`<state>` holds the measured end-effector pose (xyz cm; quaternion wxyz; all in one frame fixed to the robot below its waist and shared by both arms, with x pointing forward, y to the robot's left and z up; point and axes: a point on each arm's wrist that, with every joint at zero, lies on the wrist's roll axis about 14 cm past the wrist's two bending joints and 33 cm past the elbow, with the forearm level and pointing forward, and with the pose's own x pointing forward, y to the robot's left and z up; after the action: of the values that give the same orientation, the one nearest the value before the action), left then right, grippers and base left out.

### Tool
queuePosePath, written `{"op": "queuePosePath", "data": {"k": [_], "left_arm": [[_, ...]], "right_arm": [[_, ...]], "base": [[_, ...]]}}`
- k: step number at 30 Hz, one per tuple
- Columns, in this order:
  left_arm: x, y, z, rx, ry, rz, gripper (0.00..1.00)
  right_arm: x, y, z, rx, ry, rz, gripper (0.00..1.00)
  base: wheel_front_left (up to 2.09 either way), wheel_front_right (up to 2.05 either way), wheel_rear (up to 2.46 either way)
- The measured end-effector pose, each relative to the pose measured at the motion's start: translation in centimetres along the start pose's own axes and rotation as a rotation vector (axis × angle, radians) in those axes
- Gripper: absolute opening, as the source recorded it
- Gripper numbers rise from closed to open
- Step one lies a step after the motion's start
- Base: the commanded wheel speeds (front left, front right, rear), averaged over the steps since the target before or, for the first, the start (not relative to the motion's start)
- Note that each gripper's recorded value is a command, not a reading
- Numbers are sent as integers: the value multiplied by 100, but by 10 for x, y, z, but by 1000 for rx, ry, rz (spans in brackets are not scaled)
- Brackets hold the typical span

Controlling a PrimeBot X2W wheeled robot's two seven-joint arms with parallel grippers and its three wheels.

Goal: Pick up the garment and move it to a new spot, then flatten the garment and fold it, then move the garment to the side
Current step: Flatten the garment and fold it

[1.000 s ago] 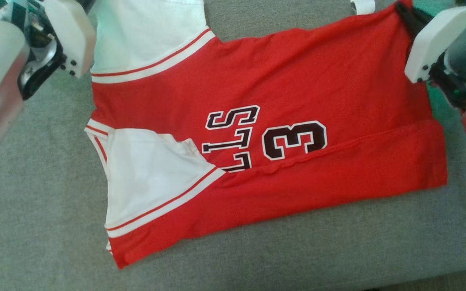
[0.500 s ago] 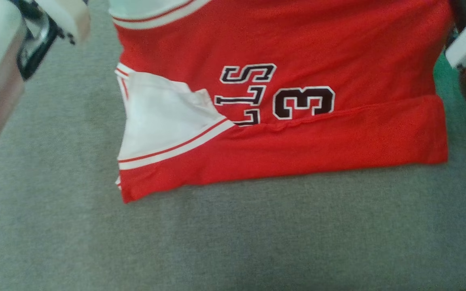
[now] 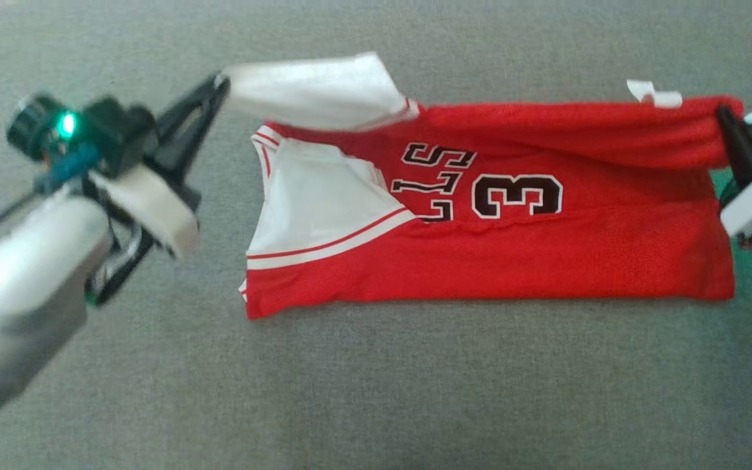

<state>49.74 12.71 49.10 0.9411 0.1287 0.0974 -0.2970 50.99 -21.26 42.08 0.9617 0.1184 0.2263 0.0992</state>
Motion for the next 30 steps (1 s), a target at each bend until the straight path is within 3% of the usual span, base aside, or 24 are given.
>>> {"op": "queuePosePath", "data": {"k": [10,16,24,25,26,27,28,29,30], "left_arm": [[-58,-49,-32,-139,49,12,0],[-70,-70,-50,-202,90,7,0],[-73,-77,-68,-210,119,38,0],[-73,-79,-69,-213,121,38,0],[-73,-80,-71,-213,124,39,0],[-74,-81,-72,-216,123,42,0],[-74,-82,-72,-219,121,46,10],[-74,-82,-73,-220,123,50,38],[-74,-83,-73,-222,122,54,38]], "right_arm": [[-26,-2,-33,21,42,-2,0],[-33,-8,-52,25,69,-20,0],[-45,-8,-67,69,65,-34,0],[-48,-8,-70,72,66,-36,5],[-51,-8,-72,79,66,-39,23],[-54,-9,-75,84,69,-43,49],[-58,-9,-77,90,71,-48,93],[-61,-10,-80,100,72,-53,100],[-64,-10,-82,108,72,-60,100]], "base": [[0,0,0],[0,0,0],[0,0,0],[0,0,0],[0,0,0],[0,0,0],[0,0,0],[0,0,0],[0,0,0]]}}
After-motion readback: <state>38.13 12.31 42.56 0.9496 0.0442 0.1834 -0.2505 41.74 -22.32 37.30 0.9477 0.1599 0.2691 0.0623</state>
